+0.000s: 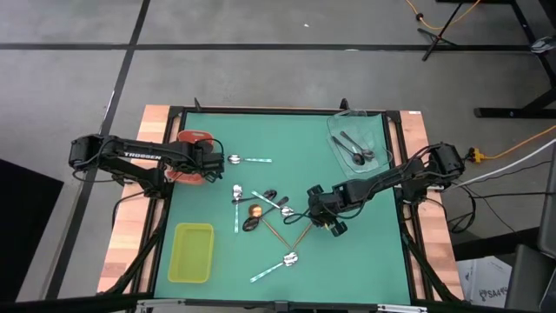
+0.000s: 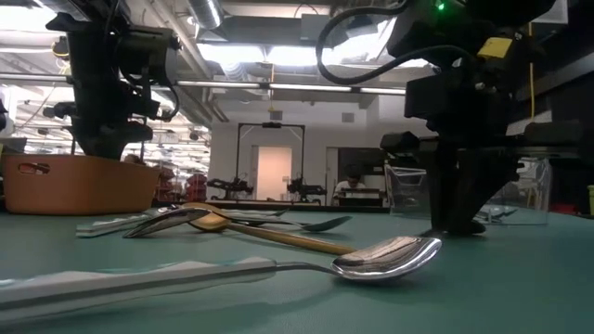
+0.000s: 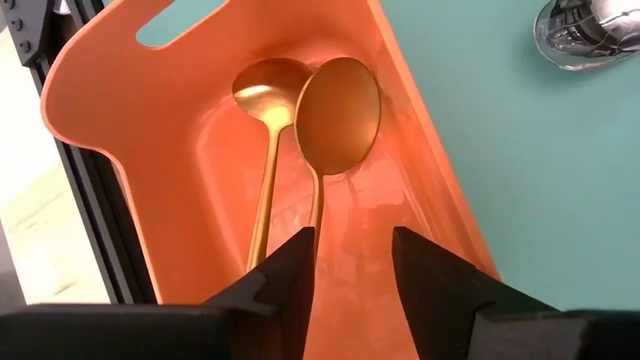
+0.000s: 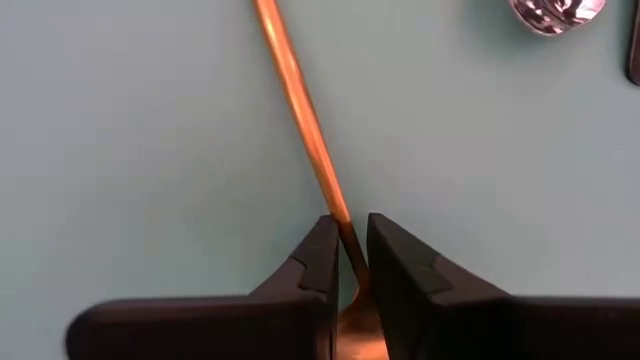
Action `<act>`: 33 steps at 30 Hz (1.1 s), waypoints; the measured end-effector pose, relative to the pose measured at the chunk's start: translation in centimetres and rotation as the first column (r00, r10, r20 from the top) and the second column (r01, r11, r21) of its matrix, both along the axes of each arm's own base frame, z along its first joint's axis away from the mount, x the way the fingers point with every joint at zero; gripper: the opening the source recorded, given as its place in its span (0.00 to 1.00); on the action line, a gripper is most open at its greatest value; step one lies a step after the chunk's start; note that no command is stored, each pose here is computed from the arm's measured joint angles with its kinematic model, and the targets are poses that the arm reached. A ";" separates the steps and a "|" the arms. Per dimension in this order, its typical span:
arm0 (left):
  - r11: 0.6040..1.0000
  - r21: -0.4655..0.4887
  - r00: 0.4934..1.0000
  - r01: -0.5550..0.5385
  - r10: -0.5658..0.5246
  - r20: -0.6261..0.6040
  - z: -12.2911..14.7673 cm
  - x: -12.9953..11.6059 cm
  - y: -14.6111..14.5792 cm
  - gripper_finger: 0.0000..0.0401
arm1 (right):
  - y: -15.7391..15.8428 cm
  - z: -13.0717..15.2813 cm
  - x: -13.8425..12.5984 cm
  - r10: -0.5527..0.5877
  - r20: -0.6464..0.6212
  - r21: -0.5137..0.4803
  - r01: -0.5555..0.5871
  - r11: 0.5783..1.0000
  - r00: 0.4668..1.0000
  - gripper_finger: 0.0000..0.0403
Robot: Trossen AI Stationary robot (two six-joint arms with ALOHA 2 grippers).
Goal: Sort silverware by color (type)
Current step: Put the gold spoon into the orange bin
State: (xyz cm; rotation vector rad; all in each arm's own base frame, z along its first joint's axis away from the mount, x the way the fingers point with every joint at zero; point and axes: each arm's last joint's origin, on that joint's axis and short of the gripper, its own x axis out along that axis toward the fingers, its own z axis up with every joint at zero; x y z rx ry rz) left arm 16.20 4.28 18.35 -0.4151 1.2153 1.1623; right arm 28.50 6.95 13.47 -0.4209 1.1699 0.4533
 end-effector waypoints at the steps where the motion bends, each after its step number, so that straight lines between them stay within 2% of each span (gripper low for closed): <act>1: 1.000 0.000 1.000 0.000 0.000 0.000 0.0 0.0 0.0 0.32 | 0.0 0.0 0.0 0.001 0.001 0.000 -0.001 1.000 1.000 0.09; 7: 1.000 -0.029 1.000 0.000 0.001 0.012 0.3 0.2 0.0 0.32 | 0.0 0.0 0.0 0.004 0.004 0.001 -0.004 1.000 1.000 0.07; 16: 0.999 -0.030 0.992 0.028 -0.024 0.120 3.5 2.0 0.2 0.32 | 0.0 0.0 0.1 0.047 0.015 -0.020 -0.046 0.999 0.999 0.06; 22: 0.999 -0.014 0.975 0.041 -0.037 0.218 5.4 3.1 0.3 0.32 | -0.1 0.7 0.6 0.044 0.031 -0.094 -0.041 0.995 0.999 0.05; 33: 0.985 -0.130 0.898 0.114 -0.046 0.438 6.0 5.1 0.2 0.32 | 0.1 4.5 3.0 0.053 0.121 -0.226 -0.025 0.974 0.991 0.01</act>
